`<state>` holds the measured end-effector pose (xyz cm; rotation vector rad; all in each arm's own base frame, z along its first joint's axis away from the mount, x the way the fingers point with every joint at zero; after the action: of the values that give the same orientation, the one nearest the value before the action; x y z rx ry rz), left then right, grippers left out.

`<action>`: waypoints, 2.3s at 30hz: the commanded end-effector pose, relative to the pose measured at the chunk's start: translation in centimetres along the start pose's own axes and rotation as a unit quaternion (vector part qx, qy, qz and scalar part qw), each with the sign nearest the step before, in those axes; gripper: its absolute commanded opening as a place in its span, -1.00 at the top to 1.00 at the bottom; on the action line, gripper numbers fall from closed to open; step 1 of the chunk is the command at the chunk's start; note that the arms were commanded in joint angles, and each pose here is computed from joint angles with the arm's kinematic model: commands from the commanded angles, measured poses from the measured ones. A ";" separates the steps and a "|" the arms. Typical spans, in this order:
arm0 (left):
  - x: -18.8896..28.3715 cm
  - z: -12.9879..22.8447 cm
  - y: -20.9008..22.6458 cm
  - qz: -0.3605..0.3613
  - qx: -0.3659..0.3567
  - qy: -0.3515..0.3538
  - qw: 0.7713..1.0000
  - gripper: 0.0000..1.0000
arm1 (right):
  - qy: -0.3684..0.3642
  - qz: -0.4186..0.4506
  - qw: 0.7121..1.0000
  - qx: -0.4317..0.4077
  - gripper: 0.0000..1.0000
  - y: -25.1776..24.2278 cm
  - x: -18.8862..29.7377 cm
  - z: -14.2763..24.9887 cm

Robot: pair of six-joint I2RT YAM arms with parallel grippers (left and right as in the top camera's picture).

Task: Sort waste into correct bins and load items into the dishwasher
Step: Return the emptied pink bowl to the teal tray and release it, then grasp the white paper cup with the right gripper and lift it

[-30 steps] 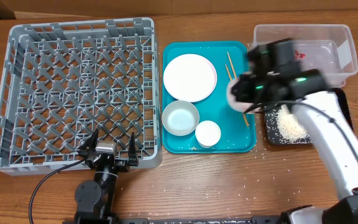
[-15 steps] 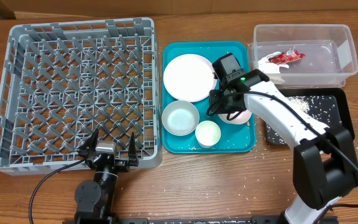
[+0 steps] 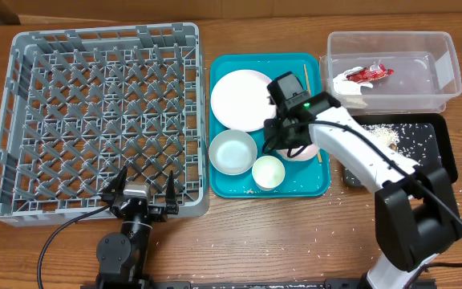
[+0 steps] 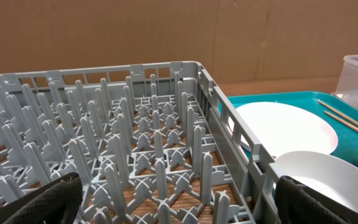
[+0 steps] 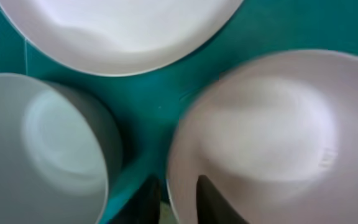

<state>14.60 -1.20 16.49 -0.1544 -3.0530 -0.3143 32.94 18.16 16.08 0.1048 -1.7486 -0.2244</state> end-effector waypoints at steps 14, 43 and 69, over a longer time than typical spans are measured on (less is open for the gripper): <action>0.0 0.2 0.1 -0.004 -0.009 0.002 1.000 -1.00 | 0.009 -0.066 0.997 -0.034 0.18 2.3 11.0 -3.2; 0.0 0.2 0.1 -0.004 -0.009 0.002 1.000 -1.00 | 0.166 0.068 0.976 -0.127 0.92 -1.7 2.5 4.4; 0.0 -0.1 -0.4 0.026 0.844 0.019 0.536 -1.00 | -0.035 -0.309 0.947 -0.084 0.92 -8.7 20.6 -0.2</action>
<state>14.58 -1.54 16.59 -0.0961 -2.2874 1.9352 28.87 4.88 33.34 0.4175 -1.7152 -0.8450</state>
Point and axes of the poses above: each gripper's point midway between its finger pads, its own x axis back along the fingers, its own y axis along the line the jaws close on, z = x × y, the point moved 10 cm from there along x, back along the fingers, and after that the axes turned 11 degrees about -x, right-handed, at the moved point
